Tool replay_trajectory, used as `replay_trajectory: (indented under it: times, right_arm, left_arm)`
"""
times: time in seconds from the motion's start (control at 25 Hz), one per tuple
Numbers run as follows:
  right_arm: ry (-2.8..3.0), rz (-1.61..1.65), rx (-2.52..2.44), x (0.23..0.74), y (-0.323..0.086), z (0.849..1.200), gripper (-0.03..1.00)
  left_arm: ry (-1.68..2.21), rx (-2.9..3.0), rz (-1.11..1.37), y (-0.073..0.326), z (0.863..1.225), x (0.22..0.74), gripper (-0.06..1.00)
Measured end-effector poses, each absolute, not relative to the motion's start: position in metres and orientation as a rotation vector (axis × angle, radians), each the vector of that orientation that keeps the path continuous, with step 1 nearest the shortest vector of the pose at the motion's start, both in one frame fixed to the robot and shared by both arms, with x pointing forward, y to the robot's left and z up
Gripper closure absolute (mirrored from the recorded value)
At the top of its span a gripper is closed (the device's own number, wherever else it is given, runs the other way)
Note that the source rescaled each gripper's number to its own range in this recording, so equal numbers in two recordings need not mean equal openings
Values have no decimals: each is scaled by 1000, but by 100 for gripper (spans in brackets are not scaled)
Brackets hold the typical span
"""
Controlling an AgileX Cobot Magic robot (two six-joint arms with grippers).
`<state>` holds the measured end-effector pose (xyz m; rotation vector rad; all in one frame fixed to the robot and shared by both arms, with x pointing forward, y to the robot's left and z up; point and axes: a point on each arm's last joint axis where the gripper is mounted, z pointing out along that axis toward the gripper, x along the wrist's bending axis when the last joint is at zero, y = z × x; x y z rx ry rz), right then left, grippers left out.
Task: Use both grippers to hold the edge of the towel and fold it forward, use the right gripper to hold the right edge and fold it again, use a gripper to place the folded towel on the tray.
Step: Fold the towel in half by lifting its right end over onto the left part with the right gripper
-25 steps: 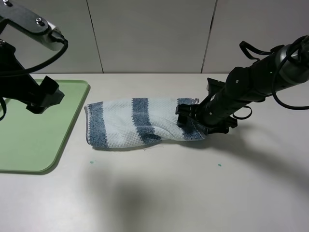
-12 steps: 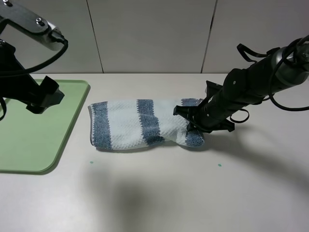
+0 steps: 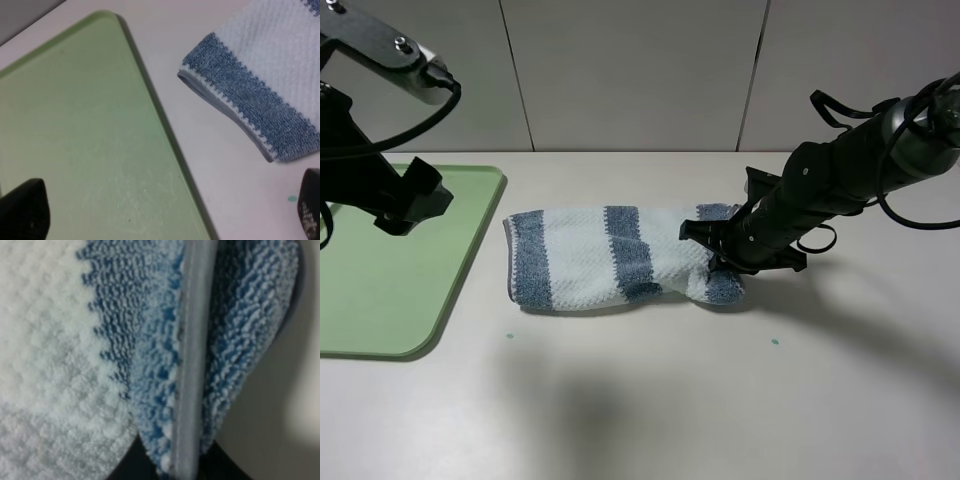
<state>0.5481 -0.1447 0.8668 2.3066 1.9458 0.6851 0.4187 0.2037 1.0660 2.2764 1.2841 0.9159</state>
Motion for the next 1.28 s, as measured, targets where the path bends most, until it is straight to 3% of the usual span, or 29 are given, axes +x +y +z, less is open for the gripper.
replay_trajectory:
  times: [1.28]
  right_arm:
    - [2016, 482, 2132, 551, -231, 931, 89]
  left_arm:
    - [1282, 2277, 915, 203, 1066, 419, -5]
